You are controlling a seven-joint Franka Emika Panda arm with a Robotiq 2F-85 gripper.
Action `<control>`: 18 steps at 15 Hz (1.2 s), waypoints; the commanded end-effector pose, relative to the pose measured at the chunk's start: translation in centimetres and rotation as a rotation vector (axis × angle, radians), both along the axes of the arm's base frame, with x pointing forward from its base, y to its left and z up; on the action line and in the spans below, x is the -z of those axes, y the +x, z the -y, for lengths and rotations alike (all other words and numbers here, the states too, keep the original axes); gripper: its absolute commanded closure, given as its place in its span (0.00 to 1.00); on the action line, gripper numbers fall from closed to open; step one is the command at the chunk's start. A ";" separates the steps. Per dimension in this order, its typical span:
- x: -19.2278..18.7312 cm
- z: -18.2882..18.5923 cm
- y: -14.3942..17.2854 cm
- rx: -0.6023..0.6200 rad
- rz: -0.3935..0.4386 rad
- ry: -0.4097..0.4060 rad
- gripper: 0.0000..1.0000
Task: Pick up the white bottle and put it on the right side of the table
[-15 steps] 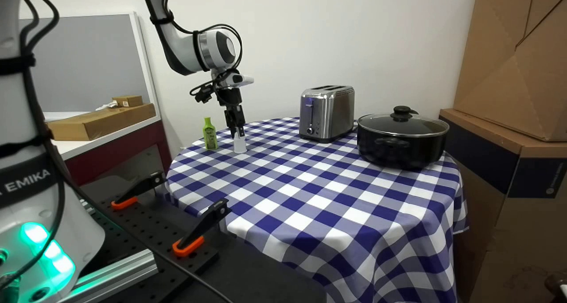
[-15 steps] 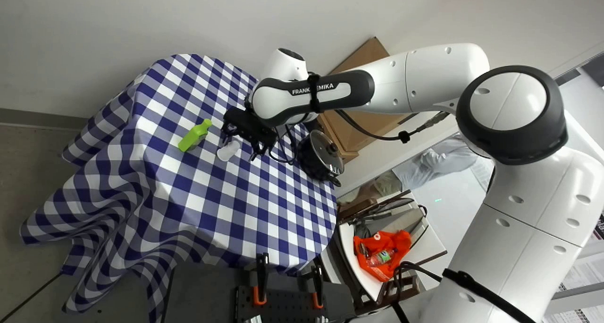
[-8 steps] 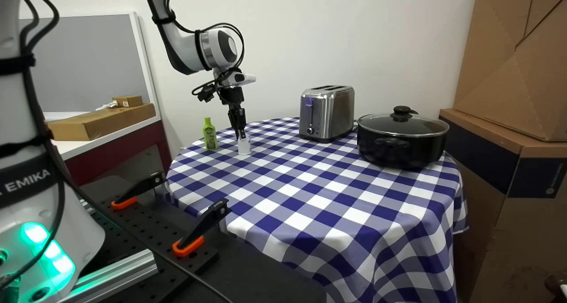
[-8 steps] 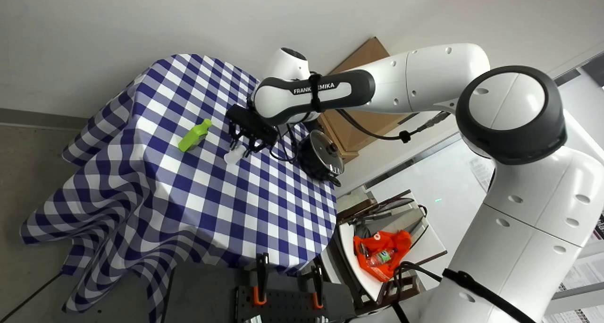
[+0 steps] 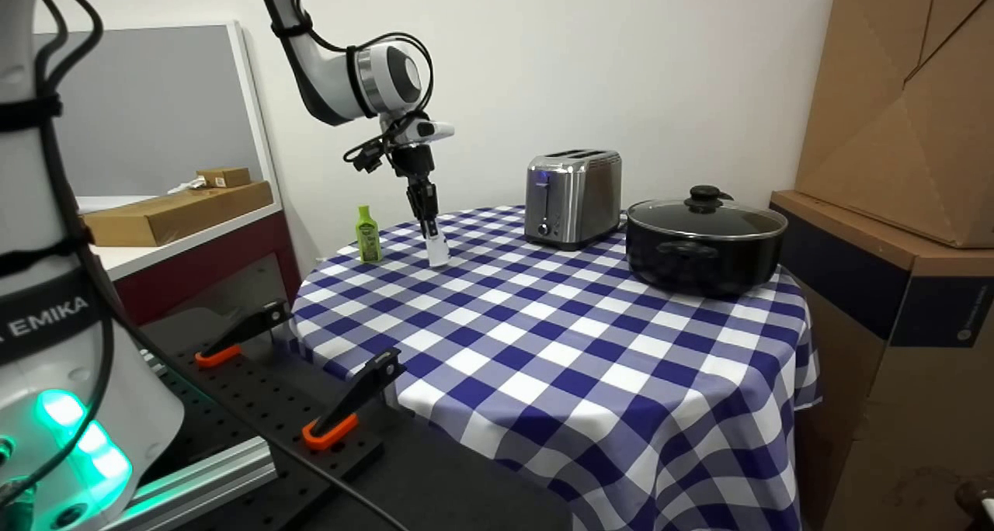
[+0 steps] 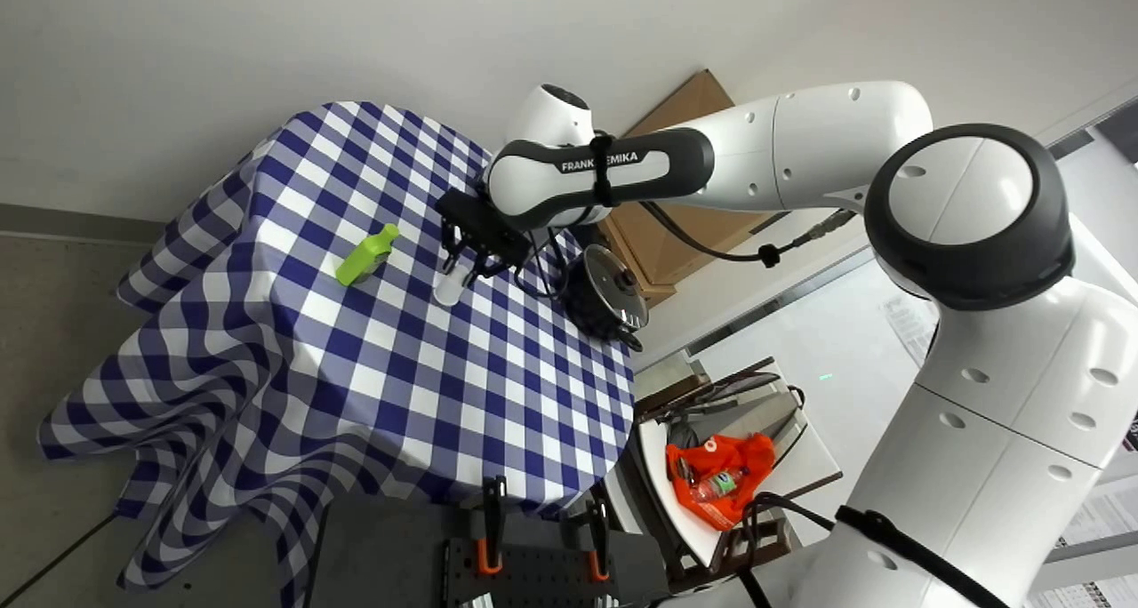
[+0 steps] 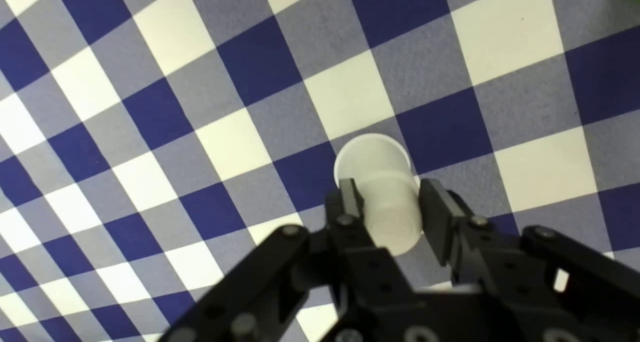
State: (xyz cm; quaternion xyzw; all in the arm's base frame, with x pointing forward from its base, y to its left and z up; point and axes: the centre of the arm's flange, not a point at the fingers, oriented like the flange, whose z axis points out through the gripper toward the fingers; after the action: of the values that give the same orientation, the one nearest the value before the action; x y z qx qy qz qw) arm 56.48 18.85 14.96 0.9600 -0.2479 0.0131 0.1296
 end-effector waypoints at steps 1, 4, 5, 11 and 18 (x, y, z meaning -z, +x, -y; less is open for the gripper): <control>-2.6 0.8 0.1 0.029 0.051 0.009 0.90; -5.6 2.6 0.3 0.061 0.093 0.008 0.90; -6.7 3.6 0.2 0.078 0.109 0.002 0.90; -11.1 11.4 -2.7 0.233 0.170 -0.037 0.90; -13.8 21.4 -9.4 0.439 0.176 -0.050 0.90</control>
State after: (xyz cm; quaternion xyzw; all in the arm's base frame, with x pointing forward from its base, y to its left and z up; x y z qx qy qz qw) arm 51.20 0.41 26.73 0.8870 -0.4351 0.0659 0.1401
